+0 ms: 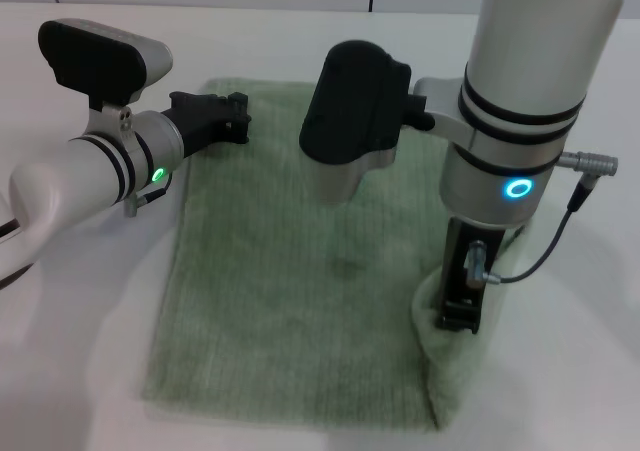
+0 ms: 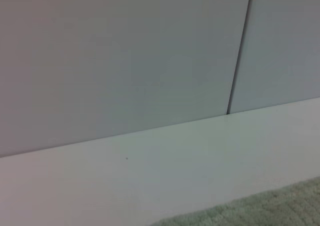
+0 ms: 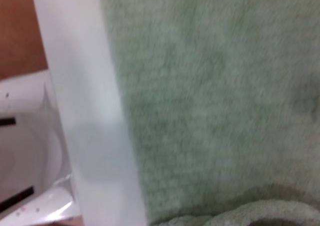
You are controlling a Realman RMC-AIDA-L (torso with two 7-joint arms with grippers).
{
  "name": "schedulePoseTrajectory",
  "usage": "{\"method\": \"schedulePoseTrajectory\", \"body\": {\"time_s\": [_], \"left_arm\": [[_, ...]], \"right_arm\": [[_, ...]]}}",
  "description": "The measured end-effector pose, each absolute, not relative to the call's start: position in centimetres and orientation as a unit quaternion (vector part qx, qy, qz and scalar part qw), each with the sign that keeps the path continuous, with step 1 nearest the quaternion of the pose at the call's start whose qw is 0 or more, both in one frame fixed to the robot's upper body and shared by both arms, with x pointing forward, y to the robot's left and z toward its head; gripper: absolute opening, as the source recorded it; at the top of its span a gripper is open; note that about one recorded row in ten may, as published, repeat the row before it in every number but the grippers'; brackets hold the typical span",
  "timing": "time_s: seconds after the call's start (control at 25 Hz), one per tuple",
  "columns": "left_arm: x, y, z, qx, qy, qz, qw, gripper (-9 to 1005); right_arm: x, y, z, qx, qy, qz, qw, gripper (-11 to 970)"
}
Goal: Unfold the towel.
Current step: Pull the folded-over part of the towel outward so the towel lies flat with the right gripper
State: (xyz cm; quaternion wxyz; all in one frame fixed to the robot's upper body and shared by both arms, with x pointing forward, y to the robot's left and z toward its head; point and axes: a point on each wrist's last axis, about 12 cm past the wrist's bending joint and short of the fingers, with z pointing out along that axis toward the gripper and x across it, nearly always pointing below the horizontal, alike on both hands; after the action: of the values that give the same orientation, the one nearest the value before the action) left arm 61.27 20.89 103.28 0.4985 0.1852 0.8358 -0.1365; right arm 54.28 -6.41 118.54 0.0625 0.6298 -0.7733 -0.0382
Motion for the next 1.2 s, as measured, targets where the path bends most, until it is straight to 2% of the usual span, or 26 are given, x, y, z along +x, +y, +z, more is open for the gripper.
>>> {"method": "schedulePoseTrajectory", "body": {"time_s": [0.4, 0.88, 1.2], "left_arm": [[61.3, 20.9, 103.3, 0.184, 0.836, -0.137, 0.499, -2], [61.3, 21.0, 103.3, 0.182, 0.836, -0.136, 0.500, -2], [61.3, 21.1, 103.3, 0.182, 0.836, -0.135, 0.500, -2]], "right_arm": [[53.8, -6.4, 118.6, 0.643, -0.759, -0.005, 0.102, 39], [53.5, -7.3, 116.2, 0.646, -0.737, 0.075, 0.185, 42], [52.8, -6.9, 116.0, 0.658, -0.721, 0.079, 0.205, 44]]}}
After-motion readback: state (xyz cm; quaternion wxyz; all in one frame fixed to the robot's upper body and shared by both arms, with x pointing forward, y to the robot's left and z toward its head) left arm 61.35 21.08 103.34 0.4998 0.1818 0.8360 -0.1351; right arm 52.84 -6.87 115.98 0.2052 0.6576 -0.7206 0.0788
